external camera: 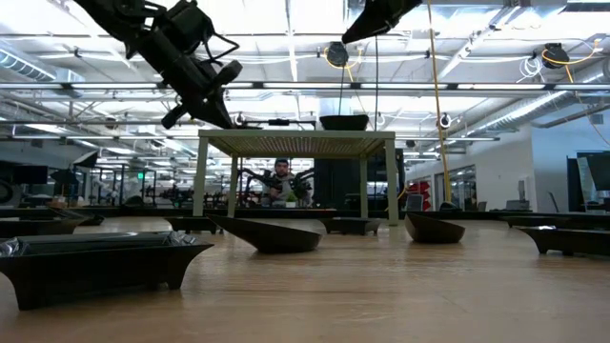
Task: Pick & Place Mini shaped plates
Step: Put the black square plate on the shelf, then stack the black square plate on top of the other black square plate on the shelf
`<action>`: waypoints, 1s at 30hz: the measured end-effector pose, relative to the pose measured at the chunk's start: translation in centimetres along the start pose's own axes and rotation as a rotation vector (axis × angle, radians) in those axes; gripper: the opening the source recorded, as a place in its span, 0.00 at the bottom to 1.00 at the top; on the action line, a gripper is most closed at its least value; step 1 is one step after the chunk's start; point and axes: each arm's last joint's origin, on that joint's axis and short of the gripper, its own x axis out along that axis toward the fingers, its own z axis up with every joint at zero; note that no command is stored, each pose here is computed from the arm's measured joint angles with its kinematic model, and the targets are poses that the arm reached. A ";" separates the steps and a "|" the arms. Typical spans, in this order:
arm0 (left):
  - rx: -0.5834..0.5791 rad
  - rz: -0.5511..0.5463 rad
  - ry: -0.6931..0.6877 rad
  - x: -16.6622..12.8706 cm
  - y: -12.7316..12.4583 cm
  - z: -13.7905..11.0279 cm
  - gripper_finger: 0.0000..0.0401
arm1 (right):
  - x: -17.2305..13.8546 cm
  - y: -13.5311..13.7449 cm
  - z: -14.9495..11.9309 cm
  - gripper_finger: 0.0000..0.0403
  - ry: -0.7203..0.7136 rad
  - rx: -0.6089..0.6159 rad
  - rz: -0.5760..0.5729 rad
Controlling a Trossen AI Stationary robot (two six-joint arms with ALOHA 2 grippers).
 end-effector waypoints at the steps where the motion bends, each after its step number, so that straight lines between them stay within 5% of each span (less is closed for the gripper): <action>1: -0.007 0.002 -0.003 0.0 0.0 0.0 0.03 | 0.0 0.0 0.0 0.16 0.000 -0.002 0.000; 15: -0.013 -0.054 0.021 -0.5 -0.2 0.1 0.34 | 0.0 0.0 0.0 0.16 0.000 -0.016 0.000; 23: 0.076 -0.295 0.019 -4.6 -1.0 1.0 0.38 | 0.0 0.0 0.0 0.16 0.000 -0.016 0.000; 30: 0.178 -0.421 0.344 -7.8 -1.9 -2.7 0.38 | 0.0 0.0 0.0 0.16 0.000 -0.016 0.000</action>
